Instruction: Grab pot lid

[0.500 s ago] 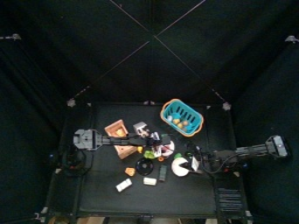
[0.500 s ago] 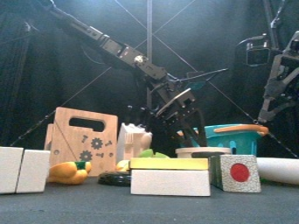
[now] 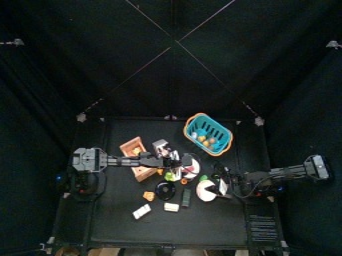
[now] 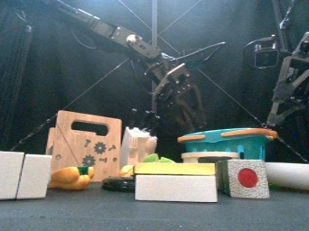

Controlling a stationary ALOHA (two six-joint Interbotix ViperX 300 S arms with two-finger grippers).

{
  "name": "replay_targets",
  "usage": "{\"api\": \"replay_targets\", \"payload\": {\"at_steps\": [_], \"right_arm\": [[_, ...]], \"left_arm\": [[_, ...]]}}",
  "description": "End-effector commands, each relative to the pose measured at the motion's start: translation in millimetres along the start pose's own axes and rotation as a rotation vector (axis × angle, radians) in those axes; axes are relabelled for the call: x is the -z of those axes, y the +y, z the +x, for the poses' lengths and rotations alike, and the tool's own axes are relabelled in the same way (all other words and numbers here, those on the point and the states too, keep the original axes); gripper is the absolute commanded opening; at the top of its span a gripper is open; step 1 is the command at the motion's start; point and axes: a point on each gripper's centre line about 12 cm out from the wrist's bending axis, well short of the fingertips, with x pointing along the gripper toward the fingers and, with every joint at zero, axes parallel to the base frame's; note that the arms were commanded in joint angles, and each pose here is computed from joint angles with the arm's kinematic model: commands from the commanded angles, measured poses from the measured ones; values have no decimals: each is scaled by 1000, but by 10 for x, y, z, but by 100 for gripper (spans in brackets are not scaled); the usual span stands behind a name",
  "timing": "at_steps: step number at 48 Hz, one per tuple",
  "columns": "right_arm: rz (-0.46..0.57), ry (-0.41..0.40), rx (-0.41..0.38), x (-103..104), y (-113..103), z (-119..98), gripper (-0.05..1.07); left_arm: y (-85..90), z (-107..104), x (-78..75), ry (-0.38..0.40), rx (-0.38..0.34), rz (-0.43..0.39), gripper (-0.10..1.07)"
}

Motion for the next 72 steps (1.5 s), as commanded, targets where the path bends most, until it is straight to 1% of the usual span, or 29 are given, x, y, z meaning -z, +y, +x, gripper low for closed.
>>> {"api": "replay_targets", "payload": {"at_steps": [1, 5, 10, 13, 16, 20, 25, 31, 36, 46, 59, 63, 67, 72], "right_arm": [[9, -14, 4, -49, -5, -4, 100], [10, -16, 4, -59, -2, -4, 100], [7, -20, 2, -90, 17, 1, 100], [3, -24, 0, -114, 32, 0, 100], [-1, -26, 3, -116, 26, 3, 100], [-6, -24, 8, -115, 19, 9, 100], [-2, -27, 12, -122, 9, 9, 100], [5, -29, 19, -130, -8, 12, 100], [6, -28, 23, -128, -20, 22, 100], [10, -18, 36, -108, -49, 46, 100], [10, -15, 37, -97, -55, 51, 100], [10, -13, 38, -95, -56, 53, 100], [10, -13, 38, -95, -56, 53, 100], [9, -12, 39, -90, -59, 55, 100]], "left_arm": [[-59, -194, -32, -27, 9, 4, 94], [-158, -242, 86, -11, 31, 2, 94], [-197, -278, 234, 0, 42, -5, 94], [-210, -302, 351, -17, 46, -6, 94], [-233, -327, 431, -53, 50, -2, 94], [-309, -328, 542, -81, 62, 18, 94], [-429, -271, 716, -59, 81, 46, 94], [-537, -246, 829, -38, 99, 64, 94], [-589, -210, 904, -36, 107, 82, 94], [-604, -48, 1005, -70, 111, 78, 93], [-604, 18, 1116, -54, 112, 77, 93], [-594, 29, 1128, -63, 111, 69, 88], [-592, 58, 1118, -81, 111, 61, 81], [-590, 98, 1151, -67, 110, 53, 73]]}}
